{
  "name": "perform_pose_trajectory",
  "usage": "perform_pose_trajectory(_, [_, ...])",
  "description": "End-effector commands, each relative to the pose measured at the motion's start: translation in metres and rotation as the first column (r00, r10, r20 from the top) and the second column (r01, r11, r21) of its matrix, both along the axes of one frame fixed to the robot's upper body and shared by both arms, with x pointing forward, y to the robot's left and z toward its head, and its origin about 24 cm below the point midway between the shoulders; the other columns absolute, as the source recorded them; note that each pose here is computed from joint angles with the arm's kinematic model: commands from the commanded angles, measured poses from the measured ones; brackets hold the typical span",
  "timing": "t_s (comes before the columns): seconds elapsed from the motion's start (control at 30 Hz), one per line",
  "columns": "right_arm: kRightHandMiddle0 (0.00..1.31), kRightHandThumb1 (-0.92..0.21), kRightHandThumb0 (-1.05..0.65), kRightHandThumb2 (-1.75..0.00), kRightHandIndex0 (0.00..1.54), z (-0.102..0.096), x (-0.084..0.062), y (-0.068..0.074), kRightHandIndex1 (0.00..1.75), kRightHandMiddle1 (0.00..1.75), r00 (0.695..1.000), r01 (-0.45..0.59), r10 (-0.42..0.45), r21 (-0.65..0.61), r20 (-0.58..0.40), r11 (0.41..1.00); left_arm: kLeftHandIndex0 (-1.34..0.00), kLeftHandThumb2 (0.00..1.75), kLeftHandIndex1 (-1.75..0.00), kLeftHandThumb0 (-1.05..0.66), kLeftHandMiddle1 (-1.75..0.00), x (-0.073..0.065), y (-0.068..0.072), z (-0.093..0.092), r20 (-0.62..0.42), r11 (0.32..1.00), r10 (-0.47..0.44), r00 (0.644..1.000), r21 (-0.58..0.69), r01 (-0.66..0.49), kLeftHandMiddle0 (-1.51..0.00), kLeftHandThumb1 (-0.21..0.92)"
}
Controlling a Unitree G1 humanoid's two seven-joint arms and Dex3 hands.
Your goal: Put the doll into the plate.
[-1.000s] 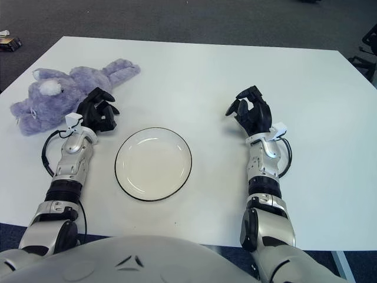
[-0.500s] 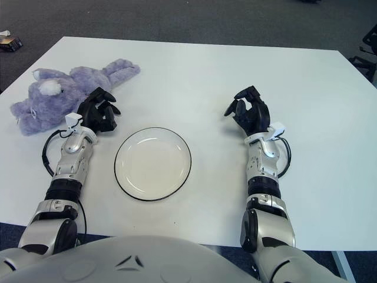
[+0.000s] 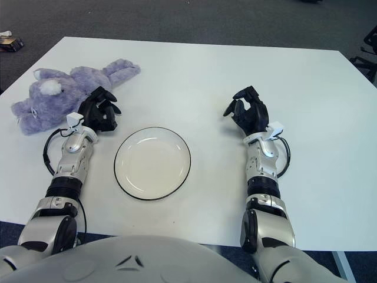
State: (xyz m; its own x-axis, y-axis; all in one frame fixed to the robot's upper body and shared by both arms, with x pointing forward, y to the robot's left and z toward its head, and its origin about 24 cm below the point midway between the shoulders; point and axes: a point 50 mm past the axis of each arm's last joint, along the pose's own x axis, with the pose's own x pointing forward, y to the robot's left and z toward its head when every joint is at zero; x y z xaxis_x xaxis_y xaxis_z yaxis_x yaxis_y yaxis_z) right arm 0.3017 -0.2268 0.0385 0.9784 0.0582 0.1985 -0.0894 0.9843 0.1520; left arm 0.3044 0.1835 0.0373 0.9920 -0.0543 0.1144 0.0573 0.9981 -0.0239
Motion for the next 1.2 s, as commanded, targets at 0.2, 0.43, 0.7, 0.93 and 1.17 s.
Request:
perform_pose_trajectory(0.2, [0.28,-0.77,-0.37,-0.74,0.73,-0.054,-0.031,0.014,1.56,1.75,0.98,0.015,0.0,0.074,-0.198,0.997,-0.55,1.43,-1.75,-0.01,-1.75,-0.017,0.001,-0.03,-0.088,1.0,-0.002,0.996,-0.021,0.0,-0.56,0.23])
perform_pose_trajectory(0.43, [0.28,-0.77,-0.37,-0.73,0.72,-0.054,-0.03,0.014,1.56,1.75,0.977,0.01,-0.003,0.029,-0.214,1.0,-0.55,1.42,-1.75,-0.01,-1.75,-0.026,-0.009,-0.012,0.044,0.997,-0.011,0.999,0.08,0.007,-0.56,0.24])
perform_pose_trajectory(0.7, [0.29,-0.76,-0.38,-0.75,0.73,-0.054,-0.027,0.016,1.58,1.75,0.975,0.0,-0.006,-0.026,-0.224,1.0,-0.42,1.42,-1.74,-0.01,-1.74,-0.036,-0.002,0.006,0.18,0.971,-0.029,0.983,0.238,-0.015,-0.69,0.24])
perform_pose_trajectory(0.93, [0.3,-0.74,-0.38,-0.78,0.75,-0.055,-0.024,0.017,1.58,1.75,0.972,-0.013,0.008,-0.02,-0.235,1.0,-0.34,1.24,-1.75,-0.01,-1.73,-0.06,0.005,0.033,0.271,0.944,-0.099,0.958,0.329,0.004,-0.55,0.39])
perform_pose_trajectory(1.17, [0.3,-0.74,-0.38,-0.78,0.75,-0.056,-0.022,0.017,1.57,1.75,0.969,-0.028,0.023,-0.015,-0.245,1.0,-0.28,1.13,-1.75,-0.01,-1.74,-0.081,0.007,0.054,0.314,0.929,-0.113,0.943,0.369,-0.011,-0.45,0.49])
